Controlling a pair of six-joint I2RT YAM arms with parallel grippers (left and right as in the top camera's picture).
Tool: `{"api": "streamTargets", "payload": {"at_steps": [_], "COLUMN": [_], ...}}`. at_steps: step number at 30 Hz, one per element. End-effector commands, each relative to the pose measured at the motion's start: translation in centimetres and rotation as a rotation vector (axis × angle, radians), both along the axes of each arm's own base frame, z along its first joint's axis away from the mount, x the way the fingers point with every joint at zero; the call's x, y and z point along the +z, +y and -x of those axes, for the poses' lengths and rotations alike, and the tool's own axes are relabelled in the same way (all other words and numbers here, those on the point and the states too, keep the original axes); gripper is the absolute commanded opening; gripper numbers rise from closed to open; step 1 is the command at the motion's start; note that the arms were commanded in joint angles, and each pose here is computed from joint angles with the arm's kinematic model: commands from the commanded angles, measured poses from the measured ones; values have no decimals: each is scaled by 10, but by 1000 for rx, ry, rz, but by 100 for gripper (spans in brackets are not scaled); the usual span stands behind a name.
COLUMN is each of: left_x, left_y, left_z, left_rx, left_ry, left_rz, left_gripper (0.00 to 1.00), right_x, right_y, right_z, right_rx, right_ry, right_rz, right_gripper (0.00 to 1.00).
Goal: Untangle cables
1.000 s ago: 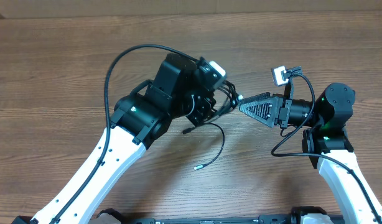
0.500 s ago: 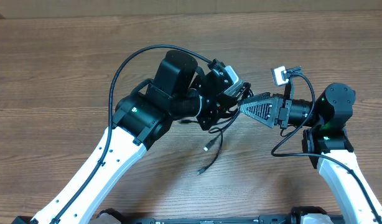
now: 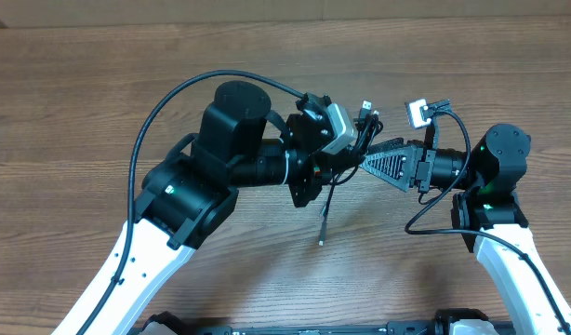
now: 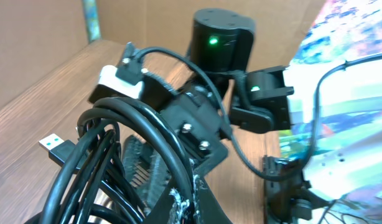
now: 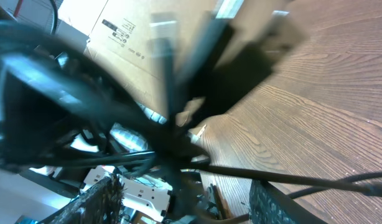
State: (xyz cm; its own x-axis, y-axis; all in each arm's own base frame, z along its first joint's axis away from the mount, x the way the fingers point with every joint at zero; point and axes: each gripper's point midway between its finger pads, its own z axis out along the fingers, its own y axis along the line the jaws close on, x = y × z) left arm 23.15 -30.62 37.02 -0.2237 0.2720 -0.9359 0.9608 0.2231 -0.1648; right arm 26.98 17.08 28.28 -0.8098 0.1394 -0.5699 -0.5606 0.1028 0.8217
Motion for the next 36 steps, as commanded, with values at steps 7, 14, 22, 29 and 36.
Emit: {"api": "streamTargets", "payload": {"at_steps": [7,14,22,29,36], "left_x": [22,19,22,24,16], "left_y": [-2,-8,-12,-9,-2], "left_z": [21,33,49,49,16], "left_rx": [-77,-104,-169,-158,16], "left_ry": [32,110,144,133,88], "left_rz": [64,65,77,80,34], "left_gripper": [4,4,4,4,4], "right_x": [5,5,-39,-57,-51], "right_y": [-2,-6,-39,-63,-55], "right_z": [-6,-25,-60,-63,-52], "right_rx": [-33,-143,-405,-479,-392], "right_ry": [-25,-24,179,264,234], "right_rz": [2,4,79,104,90], "right_gripper": [63,75,76,76,74]}}
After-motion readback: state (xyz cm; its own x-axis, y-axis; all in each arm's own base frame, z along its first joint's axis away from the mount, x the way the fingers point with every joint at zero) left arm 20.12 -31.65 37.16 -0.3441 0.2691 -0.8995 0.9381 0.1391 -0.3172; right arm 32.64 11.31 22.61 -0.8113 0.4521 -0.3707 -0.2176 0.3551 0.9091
